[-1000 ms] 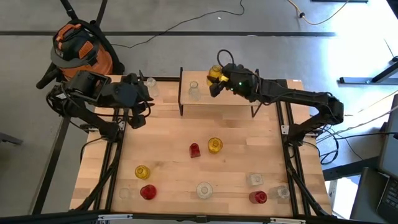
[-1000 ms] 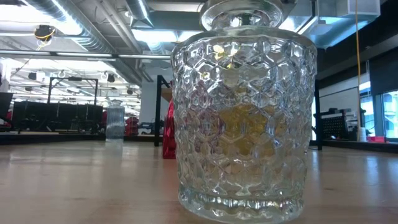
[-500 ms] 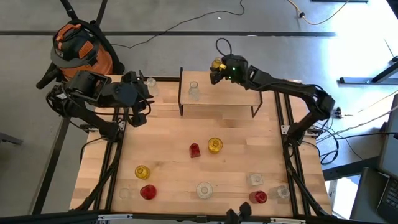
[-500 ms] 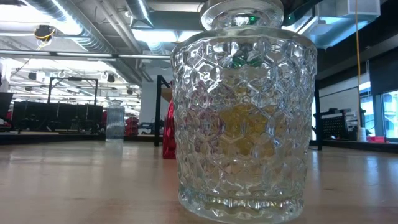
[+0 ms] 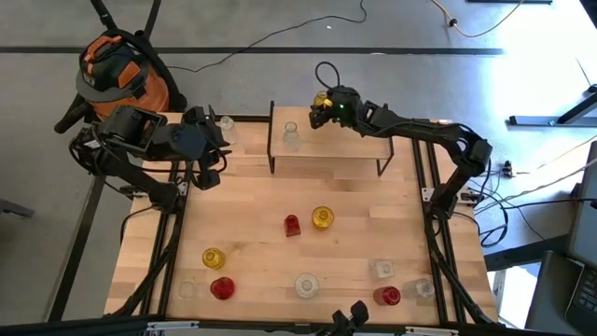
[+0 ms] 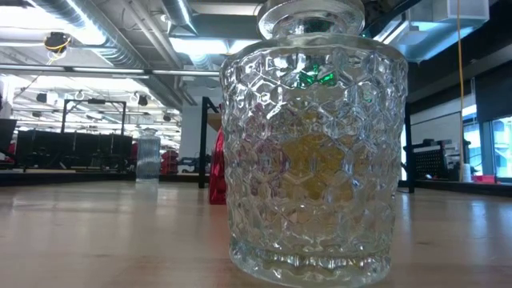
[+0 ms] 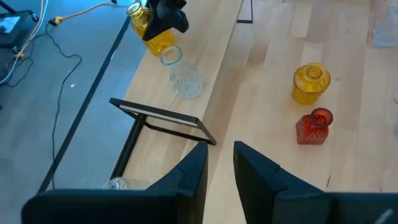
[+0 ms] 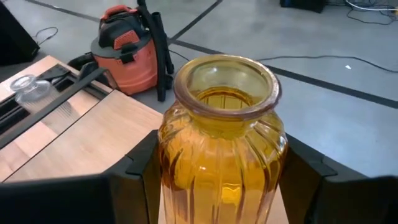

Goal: Sort vases onto shelf
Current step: Put the yellow vase on the shelf

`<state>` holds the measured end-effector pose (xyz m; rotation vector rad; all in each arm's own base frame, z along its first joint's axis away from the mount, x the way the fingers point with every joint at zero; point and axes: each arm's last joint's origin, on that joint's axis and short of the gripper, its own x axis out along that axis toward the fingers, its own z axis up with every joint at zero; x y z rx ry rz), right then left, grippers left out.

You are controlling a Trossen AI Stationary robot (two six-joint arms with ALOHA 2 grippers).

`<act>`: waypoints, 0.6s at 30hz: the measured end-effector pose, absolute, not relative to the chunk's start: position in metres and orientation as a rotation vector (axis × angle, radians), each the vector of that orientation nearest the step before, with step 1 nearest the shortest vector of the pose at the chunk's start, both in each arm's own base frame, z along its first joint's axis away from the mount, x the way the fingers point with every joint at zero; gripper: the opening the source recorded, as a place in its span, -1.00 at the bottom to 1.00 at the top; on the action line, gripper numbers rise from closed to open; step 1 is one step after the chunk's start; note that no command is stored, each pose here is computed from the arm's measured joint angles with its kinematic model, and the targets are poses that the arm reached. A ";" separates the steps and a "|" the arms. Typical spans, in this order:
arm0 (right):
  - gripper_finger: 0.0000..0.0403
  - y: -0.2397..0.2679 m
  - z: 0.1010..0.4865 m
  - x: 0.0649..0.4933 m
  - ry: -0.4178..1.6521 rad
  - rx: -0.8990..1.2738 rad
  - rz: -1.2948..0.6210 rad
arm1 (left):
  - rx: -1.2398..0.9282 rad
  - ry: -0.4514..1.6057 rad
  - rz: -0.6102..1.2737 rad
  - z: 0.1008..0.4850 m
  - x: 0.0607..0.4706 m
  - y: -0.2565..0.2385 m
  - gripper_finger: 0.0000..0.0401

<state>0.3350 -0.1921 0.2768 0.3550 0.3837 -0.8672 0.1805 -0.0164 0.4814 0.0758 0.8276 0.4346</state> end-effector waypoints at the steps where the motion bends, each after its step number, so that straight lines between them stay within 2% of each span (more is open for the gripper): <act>1: 0.00 -0.192 0.277 0.335 0.388 0.354 -0.863 | 0.076 0.827 0.436 0.481 0.181 -0.016 -0.66; 8: 0.03 -0.192 0.276 0.335 0.400 0.336 -0.863 | 0.082 0.825 0.445 0.482 0.180 -0.016 -0.66; 13: 0.52 -0.192 0.275 0.333 0.420 0.321 -0.911 | 0.083 0.825 0.445 0.481 0.181 -0.016 -0.66; 15: 0.61 -0.192 0.275 0.333 0.415 0.321 -0.911 | 0.082 0.825 0.444 0.481 0.181 -0.016 -0.66; 18: 0.61 -0.192 0.275 0.333 0.415 0.323 -0.905 | 0.082 0.825 0.444 0.481 0.181 -0.016 -0.66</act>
